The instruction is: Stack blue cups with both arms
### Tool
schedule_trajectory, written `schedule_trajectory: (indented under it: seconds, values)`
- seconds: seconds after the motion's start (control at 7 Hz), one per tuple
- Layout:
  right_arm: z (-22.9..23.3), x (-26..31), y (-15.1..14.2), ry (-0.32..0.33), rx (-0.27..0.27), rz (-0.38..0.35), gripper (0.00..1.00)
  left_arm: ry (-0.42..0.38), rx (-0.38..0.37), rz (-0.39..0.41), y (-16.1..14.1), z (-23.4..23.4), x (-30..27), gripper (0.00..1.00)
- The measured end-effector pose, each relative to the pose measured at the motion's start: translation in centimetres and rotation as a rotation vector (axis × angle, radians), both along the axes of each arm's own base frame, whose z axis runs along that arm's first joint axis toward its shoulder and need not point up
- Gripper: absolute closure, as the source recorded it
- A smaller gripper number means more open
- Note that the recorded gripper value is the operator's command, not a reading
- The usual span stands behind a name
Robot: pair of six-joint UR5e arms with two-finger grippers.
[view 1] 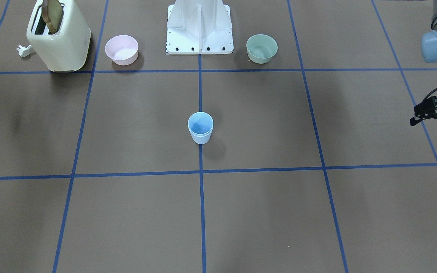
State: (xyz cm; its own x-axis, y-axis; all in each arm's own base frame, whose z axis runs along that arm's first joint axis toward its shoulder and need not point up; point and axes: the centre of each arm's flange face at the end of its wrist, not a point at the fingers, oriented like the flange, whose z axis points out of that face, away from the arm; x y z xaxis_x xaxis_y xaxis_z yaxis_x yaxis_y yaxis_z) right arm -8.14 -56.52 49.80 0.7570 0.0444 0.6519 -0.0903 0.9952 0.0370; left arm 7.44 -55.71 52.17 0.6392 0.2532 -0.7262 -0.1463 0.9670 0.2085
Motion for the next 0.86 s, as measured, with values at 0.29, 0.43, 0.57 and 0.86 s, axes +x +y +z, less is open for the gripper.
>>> schedule_trajectory:
  seconds: [0.29, 0.43, 0.57, 0.86]
  values:
    - [6.1, 6.4, 5.4, -0.023, -0.062, 0.015, 0.00, -0.039, -0.034, 0.040, 1.1, 3.4, -4.9, 0.01]
    - [7.8, 8.4, 7.7, -0.025, -0.080, 0.028, 0.00, -0.047, -0.052, 0.048, 2.5, 5.5, -6.8, 0.01]
    - [8.9, 9.6, 9.4, -0.021, -0.094, 0.040, 0.00, -0.050, -0.065, 0.050, 3.5, 6.9, -7.8, 0.01]
    - [10.0, 10.6, 10.9, -0.010, -0.114, 0.053, 0.00, -0.053, -0.077, 0.049, 4.4, 7.9, -8.4, 0.01]
